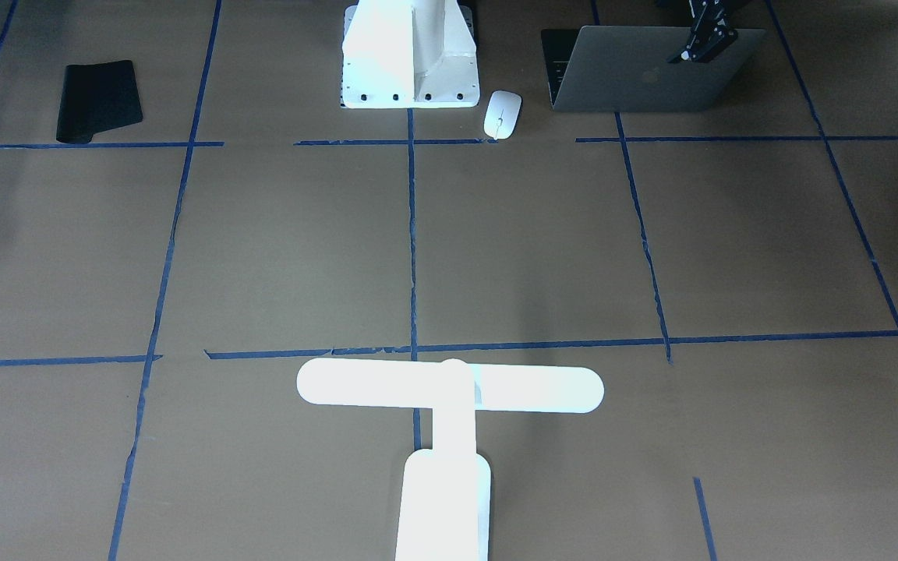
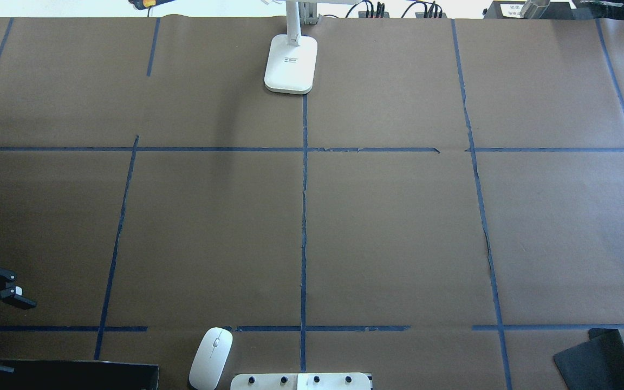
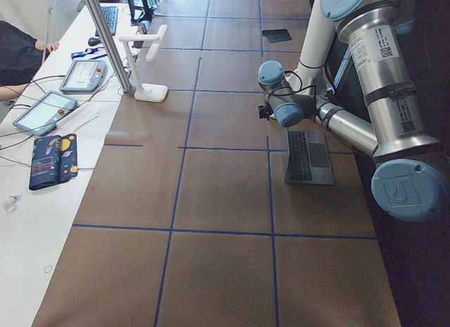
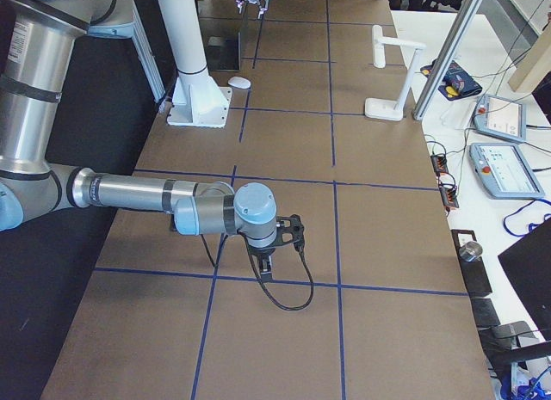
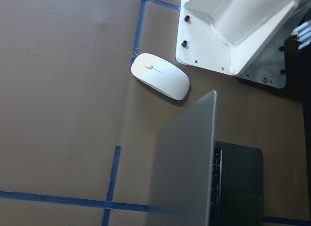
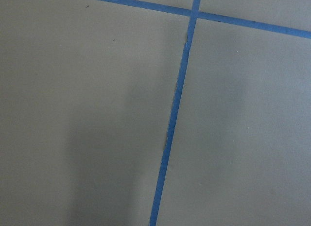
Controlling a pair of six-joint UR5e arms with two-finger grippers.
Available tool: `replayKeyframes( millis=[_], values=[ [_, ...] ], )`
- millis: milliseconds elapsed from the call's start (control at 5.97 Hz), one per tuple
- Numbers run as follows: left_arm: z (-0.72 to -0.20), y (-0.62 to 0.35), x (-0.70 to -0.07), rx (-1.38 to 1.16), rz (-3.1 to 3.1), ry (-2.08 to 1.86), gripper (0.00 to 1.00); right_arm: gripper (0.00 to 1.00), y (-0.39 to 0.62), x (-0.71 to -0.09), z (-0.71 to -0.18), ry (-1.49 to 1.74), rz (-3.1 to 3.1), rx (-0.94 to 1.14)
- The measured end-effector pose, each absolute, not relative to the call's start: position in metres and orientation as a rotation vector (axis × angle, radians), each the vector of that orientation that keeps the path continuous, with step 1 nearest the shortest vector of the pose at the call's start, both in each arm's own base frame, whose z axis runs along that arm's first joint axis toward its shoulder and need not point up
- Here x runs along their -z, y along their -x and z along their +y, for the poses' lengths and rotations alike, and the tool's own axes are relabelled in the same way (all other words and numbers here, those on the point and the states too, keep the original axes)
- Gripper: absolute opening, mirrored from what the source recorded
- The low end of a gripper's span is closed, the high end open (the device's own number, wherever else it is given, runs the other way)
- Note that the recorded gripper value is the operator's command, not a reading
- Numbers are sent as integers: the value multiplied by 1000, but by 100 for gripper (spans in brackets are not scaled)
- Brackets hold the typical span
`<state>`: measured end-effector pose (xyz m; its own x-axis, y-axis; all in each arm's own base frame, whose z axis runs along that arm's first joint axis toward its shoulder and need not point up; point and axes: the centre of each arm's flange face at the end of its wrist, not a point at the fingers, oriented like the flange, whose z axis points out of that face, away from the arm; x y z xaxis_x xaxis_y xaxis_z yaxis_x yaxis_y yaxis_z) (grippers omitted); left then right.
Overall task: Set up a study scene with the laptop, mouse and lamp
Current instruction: 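Reach the left gripper down to the grey laptop and grasp it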
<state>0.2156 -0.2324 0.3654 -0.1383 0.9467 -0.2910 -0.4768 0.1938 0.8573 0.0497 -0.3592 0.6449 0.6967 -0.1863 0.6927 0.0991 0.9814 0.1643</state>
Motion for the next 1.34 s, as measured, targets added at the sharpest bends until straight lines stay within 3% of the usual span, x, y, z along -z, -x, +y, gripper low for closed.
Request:
replayKeyframes(
  millis=[335,503,838,1005,1341],
  values=[
    [-220,-227,-381,-1384,1064,-526,97,100,-50,-645,-359,-117,-783,159],
    [-218,-232,-387,-1392,1040,-519,86,100,-50,-645,-359,-117,-781,159],
    [-218,-237,-392,-1394,1027,-511,21,100,-50,-645,-359,-117,-781,160],
    [-219,-238,-390,-1396,1029,-515,2,100,-50,-645,-359,-117,-780,160],
    [-220,-237,-386,-1401,1034,-530,0,100,-50,-646,-359,-116,-780,159]
  ],
)
